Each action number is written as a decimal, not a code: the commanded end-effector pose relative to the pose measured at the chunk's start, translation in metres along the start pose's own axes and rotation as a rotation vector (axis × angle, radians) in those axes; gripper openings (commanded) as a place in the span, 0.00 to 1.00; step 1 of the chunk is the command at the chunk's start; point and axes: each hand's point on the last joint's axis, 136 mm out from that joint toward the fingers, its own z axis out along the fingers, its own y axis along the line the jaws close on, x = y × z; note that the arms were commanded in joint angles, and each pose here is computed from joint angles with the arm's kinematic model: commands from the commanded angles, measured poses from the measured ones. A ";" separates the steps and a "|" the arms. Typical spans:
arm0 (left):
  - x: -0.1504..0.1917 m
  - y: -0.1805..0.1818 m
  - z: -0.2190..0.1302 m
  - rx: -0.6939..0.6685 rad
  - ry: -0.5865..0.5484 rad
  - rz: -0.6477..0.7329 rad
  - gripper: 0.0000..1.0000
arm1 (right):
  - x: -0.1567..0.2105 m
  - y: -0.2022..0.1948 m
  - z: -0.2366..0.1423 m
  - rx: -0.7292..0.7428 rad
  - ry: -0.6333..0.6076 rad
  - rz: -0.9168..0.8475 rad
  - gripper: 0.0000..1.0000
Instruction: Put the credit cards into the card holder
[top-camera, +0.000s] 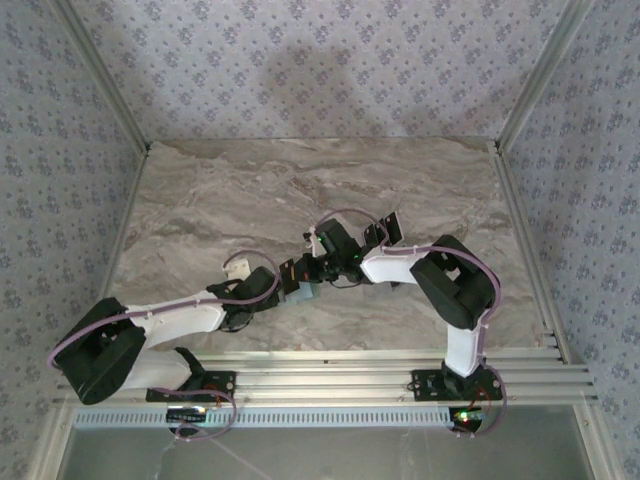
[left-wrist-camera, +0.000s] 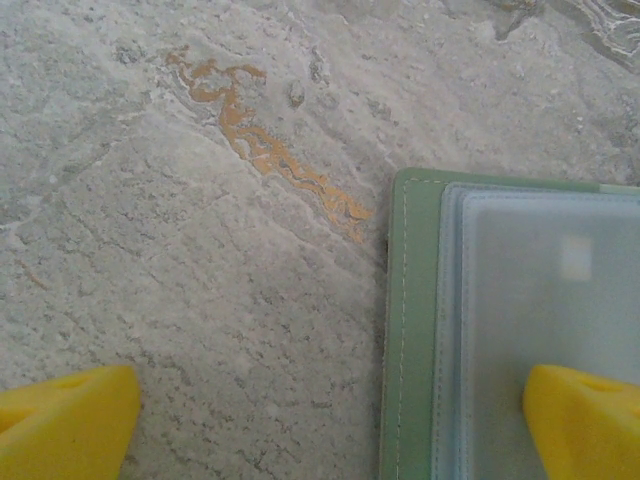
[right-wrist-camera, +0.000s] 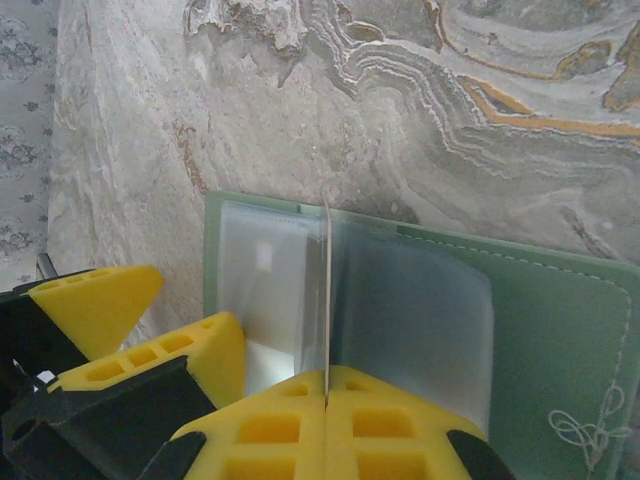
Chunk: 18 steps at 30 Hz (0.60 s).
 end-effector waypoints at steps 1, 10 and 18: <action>0.018 0.027 0.003 -0.090 0.053 0.053 0.98 | 0.011 -0.007 0.006 -0.004 0.033 0.029 0.00; 0.017 0.027 0.003 -0.090 0.051 0.052 0.98 | 0.015 -0.006 0.007 -0.040 0.038 0.051 0.00; 0.017 0.028 0.002 -0.089 0.048 0.051 0.98 | 0.012 0.001 0.005 -0.082 0.028 0.070 0.00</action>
